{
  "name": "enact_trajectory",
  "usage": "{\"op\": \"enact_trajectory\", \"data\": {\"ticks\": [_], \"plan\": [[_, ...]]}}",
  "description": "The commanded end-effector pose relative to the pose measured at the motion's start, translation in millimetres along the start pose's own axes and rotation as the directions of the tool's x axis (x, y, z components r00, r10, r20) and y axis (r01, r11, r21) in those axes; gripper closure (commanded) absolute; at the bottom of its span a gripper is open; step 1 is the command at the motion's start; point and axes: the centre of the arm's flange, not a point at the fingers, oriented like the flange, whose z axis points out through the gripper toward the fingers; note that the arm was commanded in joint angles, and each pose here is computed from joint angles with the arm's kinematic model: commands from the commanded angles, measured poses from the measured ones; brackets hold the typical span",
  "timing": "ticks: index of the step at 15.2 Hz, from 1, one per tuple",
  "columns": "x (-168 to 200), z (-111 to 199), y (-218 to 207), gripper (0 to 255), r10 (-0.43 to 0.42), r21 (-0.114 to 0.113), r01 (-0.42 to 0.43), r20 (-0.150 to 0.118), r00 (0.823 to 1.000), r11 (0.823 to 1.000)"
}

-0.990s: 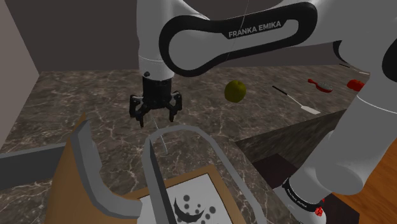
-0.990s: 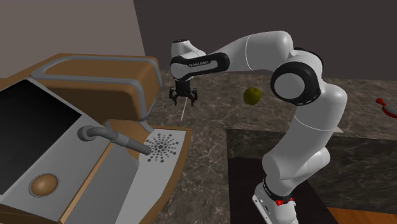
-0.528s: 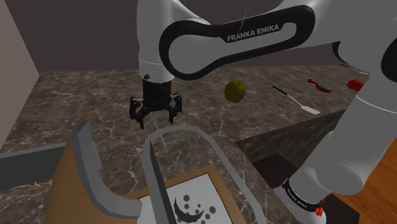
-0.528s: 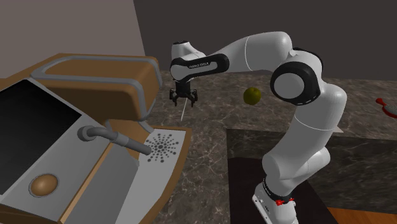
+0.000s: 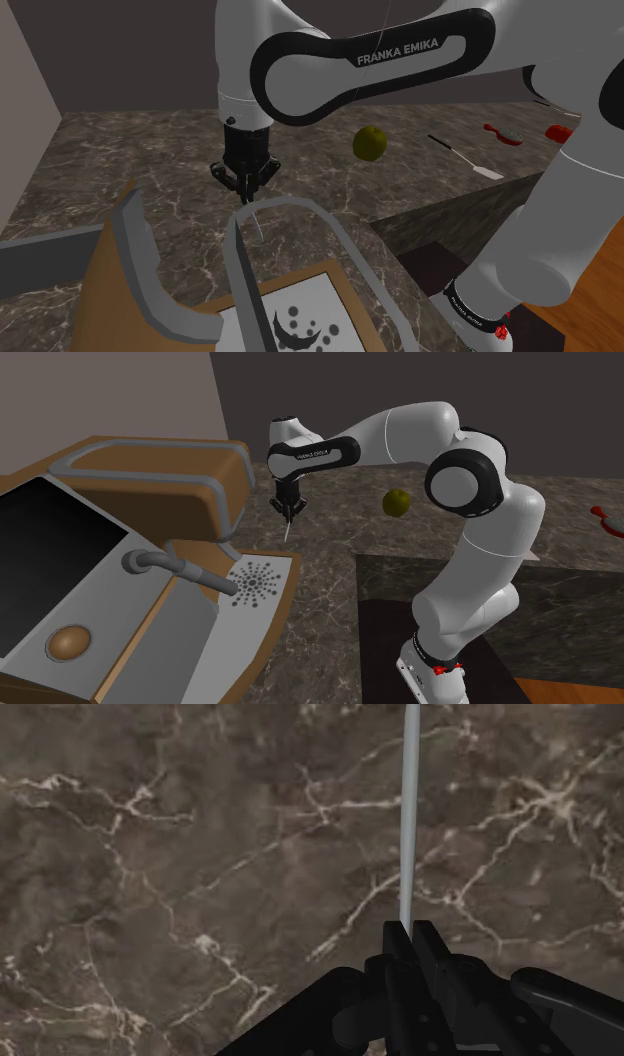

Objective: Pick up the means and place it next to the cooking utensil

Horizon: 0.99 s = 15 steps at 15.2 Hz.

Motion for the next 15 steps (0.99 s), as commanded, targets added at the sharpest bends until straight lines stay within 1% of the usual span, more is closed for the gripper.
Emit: {"op": "enact_trajectory", "data": {"ticks": [1, 3, 15], "plan": [[0.0, 0.0, 0.0, 255, 0.000, 0.000, 0.000, 0.000, 1.000, 1.000], [0.0, 0.0, 0.0, 255, 0.000, 0.000, 0.000, 0.000, 1.000, 1.000], [-3.3, -63.2, -0.2, 255, 0.000, 0.000, 0.000, 0.000, 1.000, 1.000]]}}
